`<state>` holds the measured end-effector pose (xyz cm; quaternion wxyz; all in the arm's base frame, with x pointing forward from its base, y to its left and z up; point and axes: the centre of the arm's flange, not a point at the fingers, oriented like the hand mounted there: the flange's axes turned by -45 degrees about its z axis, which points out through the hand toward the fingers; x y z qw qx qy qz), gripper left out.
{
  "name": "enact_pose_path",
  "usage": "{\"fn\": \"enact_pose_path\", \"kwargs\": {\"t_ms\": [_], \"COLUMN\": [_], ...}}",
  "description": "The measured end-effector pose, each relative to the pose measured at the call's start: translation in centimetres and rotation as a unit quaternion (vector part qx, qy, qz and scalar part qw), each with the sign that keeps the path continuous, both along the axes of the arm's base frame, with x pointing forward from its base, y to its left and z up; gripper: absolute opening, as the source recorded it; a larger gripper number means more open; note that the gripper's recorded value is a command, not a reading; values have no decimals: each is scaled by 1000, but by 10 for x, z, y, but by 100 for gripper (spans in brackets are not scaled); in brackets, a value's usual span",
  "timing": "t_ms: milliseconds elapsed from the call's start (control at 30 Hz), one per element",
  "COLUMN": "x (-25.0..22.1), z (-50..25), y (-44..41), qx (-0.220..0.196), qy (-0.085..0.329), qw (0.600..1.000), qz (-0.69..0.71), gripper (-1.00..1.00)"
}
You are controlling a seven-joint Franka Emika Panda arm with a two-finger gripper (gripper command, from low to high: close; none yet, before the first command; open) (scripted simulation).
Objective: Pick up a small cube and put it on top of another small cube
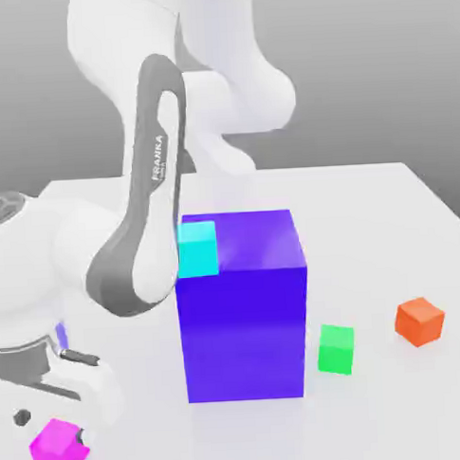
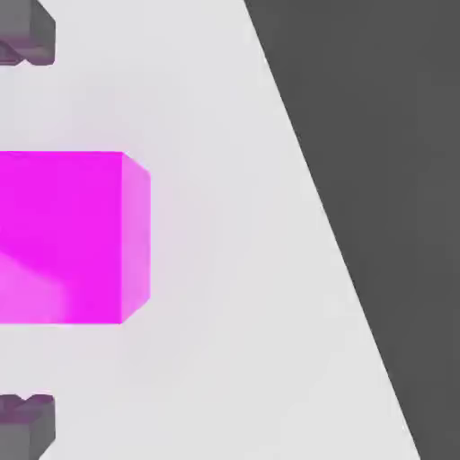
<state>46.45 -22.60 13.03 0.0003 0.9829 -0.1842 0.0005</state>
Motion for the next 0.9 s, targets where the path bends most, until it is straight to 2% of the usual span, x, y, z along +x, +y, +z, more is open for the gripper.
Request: {"fn": "enact_pose_path", "kwargs": {"t_ms": [200,367,500,567,733,833,900], "x": [0,1,46,49,25,-2,-28], "z": [-4,52,113,126,137,143,143], "y": [0,0,58,102,203,274,314], "qx": [0,1,32,39,42,39,34], "qy": [0,-1,-78,-85,-76,-70,-63], "qw": [1000,1000,993,981,918,847,785], "qz": [0,0,86,172,387,526,615], "gripper": [-100,-100,-100,-100,-100,-100,-100]}}
